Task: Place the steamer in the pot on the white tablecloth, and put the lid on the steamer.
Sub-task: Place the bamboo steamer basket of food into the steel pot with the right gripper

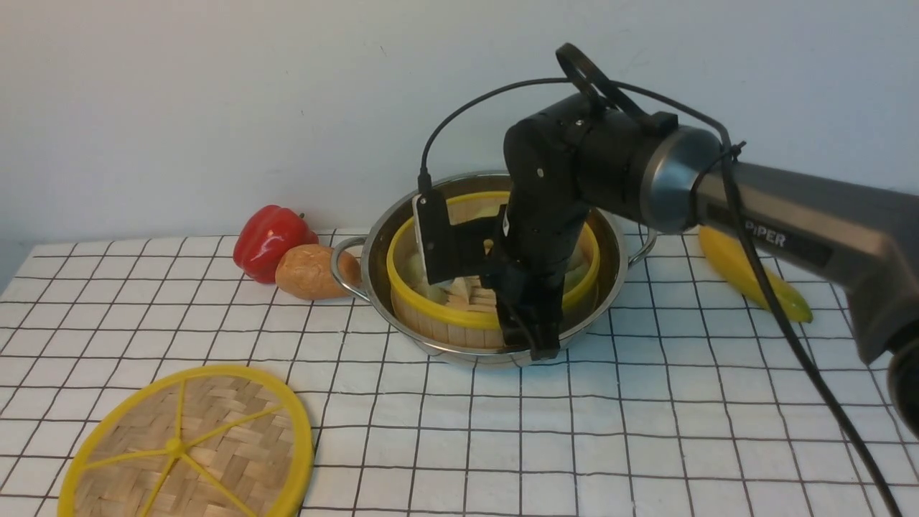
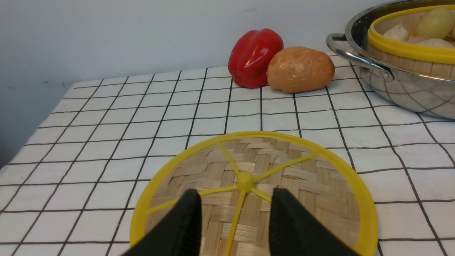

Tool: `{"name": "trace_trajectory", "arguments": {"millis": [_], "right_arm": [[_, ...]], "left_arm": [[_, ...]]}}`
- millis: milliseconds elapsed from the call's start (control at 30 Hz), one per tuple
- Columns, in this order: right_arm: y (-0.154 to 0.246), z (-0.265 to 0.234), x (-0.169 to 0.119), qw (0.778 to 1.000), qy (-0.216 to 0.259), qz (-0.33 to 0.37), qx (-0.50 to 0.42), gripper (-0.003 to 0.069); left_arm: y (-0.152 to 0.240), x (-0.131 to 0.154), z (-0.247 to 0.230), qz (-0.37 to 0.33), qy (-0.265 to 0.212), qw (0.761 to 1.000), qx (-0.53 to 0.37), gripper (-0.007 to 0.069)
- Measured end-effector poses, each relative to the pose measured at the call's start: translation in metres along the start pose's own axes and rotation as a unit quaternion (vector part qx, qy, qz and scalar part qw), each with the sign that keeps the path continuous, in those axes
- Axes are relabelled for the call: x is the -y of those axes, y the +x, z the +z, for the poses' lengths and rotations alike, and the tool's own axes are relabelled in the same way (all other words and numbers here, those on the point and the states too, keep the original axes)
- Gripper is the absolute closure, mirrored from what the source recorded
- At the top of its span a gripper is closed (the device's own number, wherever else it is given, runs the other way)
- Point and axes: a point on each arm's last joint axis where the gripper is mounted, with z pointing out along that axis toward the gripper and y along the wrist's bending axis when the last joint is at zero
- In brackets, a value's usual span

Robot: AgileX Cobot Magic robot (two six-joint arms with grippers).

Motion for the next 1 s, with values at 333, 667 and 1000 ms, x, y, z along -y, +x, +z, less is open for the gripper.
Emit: {"name": "trace_trajectory", "arguments": {"millis": [333, 667, 1000], "right_arm": [[0.0, 0.0, 0.0, 1.0, -0.002, 0.0, -0.001, 0.0328], [0.0, -0.016, 0.0, 1.0, 0.005, 0.006, 0.003, 0.0328], [0.0, -0.031, 0.0, 1.0, 0.011, 0.022, 0.008, 0.0328]], "left_arm": [[0.0, 0.0, 0.0, 0.0, 0.0, 1.0, 0.0, 0.0365], [0.0, 0.0, 0.0, 0.0, 0.0, 1.0, 0.0, 0.0365], [0.0, 0.0, 0.0, 0.0, 0.0, 1.0, 0.0, 0.0365]]}}
